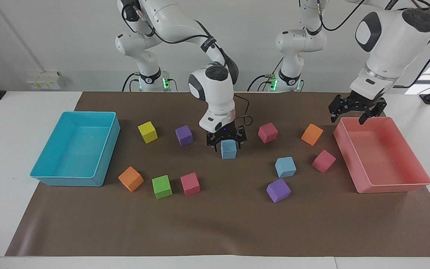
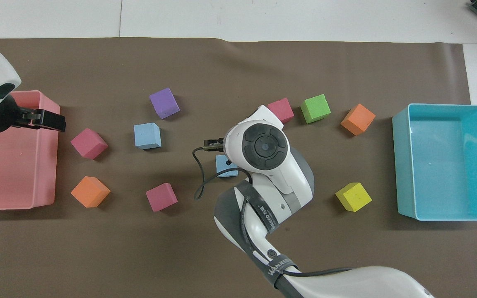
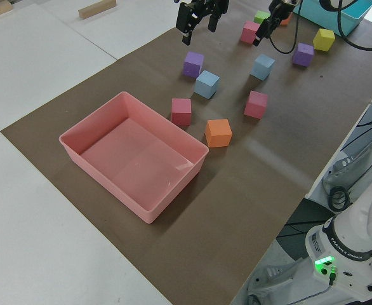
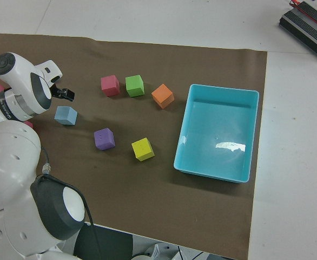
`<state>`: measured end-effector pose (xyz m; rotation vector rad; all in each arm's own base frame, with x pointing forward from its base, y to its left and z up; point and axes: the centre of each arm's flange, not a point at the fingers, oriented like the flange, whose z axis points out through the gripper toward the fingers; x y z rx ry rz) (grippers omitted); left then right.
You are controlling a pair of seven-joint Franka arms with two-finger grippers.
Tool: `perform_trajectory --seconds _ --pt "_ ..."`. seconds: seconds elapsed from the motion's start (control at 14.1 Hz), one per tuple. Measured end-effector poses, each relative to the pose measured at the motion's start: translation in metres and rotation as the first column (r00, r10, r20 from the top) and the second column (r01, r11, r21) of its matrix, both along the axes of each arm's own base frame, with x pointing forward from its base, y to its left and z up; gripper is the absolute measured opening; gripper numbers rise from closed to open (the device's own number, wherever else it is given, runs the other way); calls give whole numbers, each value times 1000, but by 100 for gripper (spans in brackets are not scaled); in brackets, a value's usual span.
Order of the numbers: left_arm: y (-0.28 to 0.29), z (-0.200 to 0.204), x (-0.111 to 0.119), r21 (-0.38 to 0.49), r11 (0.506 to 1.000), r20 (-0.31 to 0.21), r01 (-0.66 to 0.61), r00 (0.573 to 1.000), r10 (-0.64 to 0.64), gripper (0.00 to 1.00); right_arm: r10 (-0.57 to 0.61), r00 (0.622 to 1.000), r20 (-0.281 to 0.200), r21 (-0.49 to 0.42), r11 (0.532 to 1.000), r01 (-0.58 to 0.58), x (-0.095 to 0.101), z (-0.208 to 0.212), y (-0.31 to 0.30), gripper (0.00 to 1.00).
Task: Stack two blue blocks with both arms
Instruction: 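Open the right gripper while the left gripper reaches the other blue cube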
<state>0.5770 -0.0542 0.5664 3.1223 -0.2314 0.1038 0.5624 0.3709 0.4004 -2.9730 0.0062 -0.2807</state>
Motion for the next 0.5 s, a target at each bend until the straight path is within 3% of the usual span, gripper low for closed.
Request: perform_trajectory --seconds 0.21,0.5 --pt "-19 -30 7 -8 999 10 -32 999 32 100 -21 999 -33 72 997 23 -1 31 -33 100" --pt "-65 -76 24 -27 997 21 -71 997 72 100 -6 995 -97 260 965 32 7 46 -79 100"
